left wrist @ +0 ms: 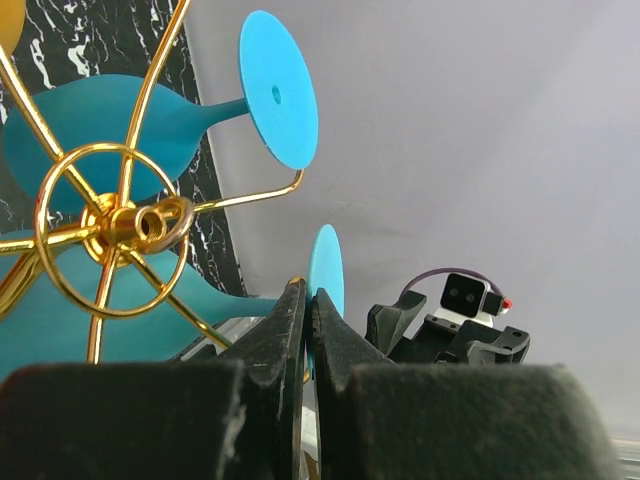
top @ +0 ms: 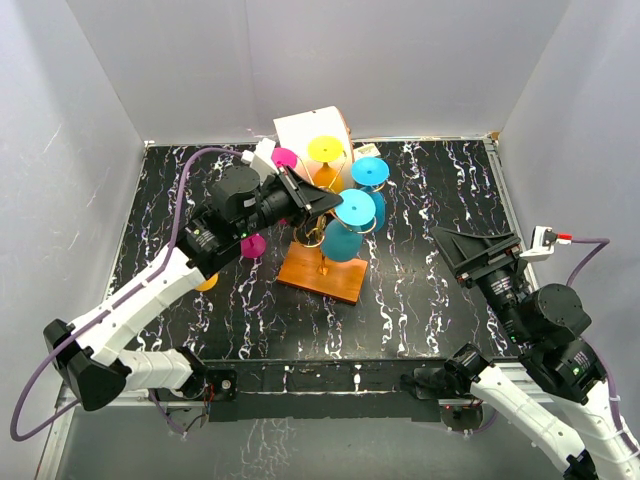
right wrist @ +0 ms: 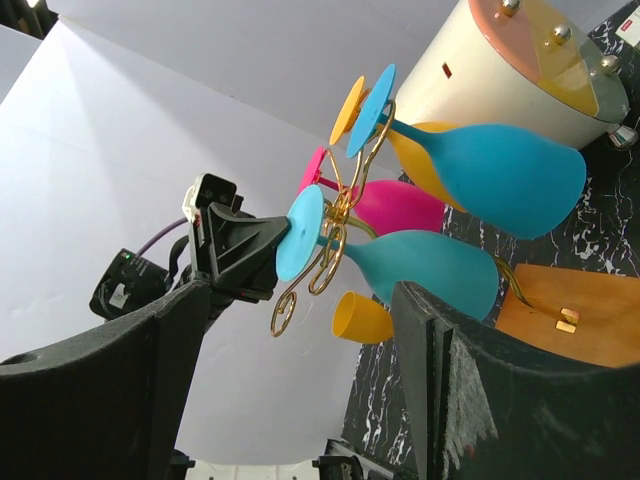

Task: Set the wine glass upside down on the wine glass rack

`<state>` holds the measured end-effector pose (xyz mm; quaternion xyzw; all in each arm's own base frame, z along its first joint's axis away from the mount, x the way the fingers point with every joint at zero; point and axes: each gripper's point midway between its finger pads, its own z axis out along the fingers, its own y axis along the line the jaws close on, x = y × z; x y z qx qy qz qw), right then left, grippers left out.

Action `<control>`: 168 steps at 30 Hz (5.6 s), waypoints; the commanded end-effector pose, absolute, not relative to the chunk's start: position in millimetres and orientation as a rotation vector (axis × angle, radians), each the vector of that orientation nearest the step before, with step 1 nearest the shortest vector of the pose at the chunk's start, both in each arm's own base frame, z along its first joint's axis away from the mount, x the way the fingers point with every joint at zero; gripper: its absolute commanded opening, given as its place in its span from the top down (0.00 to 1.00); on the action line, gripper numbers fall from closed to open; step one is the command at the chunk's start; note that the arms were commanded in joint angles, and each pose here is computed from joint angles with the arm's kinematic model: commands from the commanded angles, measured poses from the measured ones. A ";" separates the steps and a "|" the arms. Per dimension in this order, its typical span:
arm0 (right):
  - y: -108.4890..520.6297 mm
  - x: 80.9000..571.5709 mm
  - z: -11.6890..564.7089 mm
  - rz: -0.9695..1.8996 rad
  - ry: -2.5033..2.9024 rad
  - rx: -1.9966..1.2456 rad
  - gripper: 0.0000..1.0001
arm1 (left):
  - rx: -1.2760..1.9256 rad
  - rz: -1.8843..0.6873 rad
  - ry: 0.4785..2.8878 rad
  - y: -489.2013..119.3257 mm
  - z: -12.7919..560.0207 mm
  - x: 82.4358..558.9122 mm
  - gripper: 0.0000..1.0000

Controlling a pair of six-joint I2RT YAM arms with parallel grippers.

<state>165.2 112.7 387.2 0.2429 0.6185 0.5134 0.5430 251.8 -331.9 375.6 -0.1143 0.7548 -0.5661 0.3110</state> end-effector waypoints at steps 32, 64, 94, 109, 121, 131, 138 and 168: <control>97.3 175.7 368.6 1.147 1.480 0.733 0.33 | 0.061 -1.720 1.951 -349.3 410.6 208.3 1.00; 90.3 175.1 368.5 1.118 1.471 0.748 0.33 | -0.099 -1.478 1.982 -338.1 391.0 253.4 1.00; 100.1 185.4 374.3 1.066 1.514 0.690 0.33 | 0.096 -1.156 1.956 -285.8 413.5 257.8 0.47; 80.6 207.1 416.4 0.761 1.519 0.582 0.32 | -0.114 -0.143 1.849 -122.5 401.2 309.3 0.19; 88.9 213.3 410.2 0.781 1.520 0.576 0.36 | -0.428 -0.041 2.053 -35.7 307.7 323.8 0.47; 91.9 211.7 400.7 0.810 1.533 0.592 0.36 | -0.386 -0.256 2.246 -65.7 239.5 336.4 0.49; 100.3 206.8 407.8 0.892 1.495 0.552 0.36 | -0.410 -0.239 2.361 -69.9 203.5 350.2 0.46; 119.4 199.8 463.9 0.932 1.399 0.307 0.34 | -0.514 0.011 2.244 -19.2 258.2 343.4 1.00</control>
